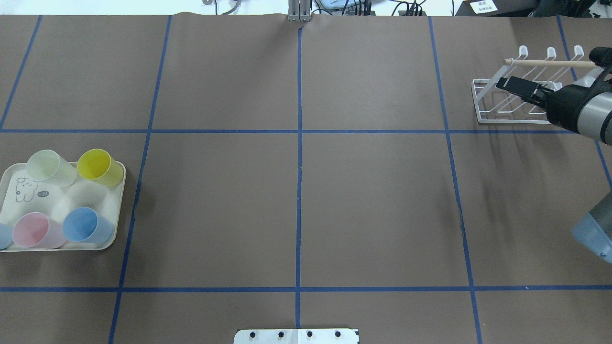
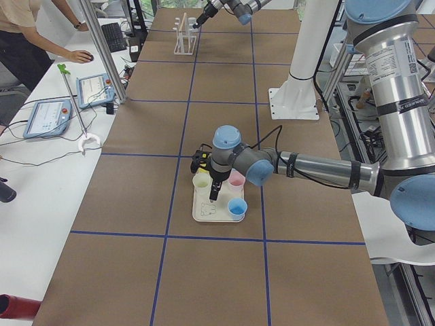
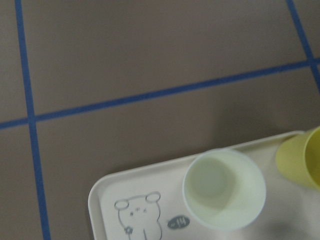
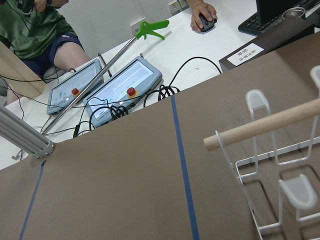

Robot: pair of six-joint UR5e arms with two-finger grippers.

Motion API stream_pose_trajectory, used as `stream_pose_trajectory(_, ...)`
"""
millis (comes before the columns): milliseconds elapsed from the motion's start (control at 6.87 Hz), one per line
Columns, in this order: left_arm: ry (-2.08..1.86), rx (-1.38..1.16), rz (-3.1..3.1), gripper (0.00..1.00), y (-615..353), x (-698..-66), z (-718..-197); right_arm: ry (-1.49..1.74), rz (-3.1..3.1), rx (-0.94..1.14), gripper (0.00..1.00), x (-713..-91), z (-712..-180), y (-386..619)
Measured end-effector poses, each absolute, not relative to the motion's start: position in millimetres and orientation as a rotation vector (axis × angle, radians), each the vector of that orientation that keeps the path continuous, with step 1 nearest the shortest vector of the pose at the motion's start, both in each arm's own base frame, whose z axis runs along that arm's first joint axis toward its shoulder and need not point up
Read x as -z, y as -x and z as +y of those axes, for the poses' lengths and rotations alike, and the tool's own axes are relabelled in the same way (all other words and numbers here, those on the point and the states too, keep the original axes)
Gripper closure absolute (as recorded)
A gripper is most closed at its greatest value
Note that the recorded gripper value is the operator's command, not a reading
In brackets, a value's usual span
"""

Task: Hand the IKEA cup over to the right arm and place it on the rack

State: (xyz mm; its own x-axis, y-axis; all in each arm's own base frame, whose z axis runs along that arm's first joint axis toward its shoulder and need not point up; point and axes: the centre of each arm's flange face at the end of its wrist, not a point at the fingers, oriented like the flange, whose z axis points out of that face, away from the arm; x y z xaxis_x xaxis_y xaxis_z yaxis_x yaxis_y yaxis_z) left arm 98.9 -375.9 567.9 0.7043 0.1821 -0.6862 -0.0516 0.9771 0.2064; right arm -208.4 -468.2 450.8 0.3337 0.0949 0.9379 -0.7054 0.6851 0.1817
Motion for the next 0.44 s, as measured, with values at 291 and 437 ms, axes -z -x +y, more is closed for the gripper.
stream_pose_trajectory(291,-0.105,-0.117,0.76,0.01,-94.1,-601.3,-358.5,-0.621,-1.136,-0.577,0.0,-449.7,-465.7,220.4)
stream_pose_trajectory(437,-0.076,-0.111,0.749,0.03,-95.8,-618.7,-359.1,-0.618,-1.137,-0.578,0.0,-449.7,-464.8,223.1)
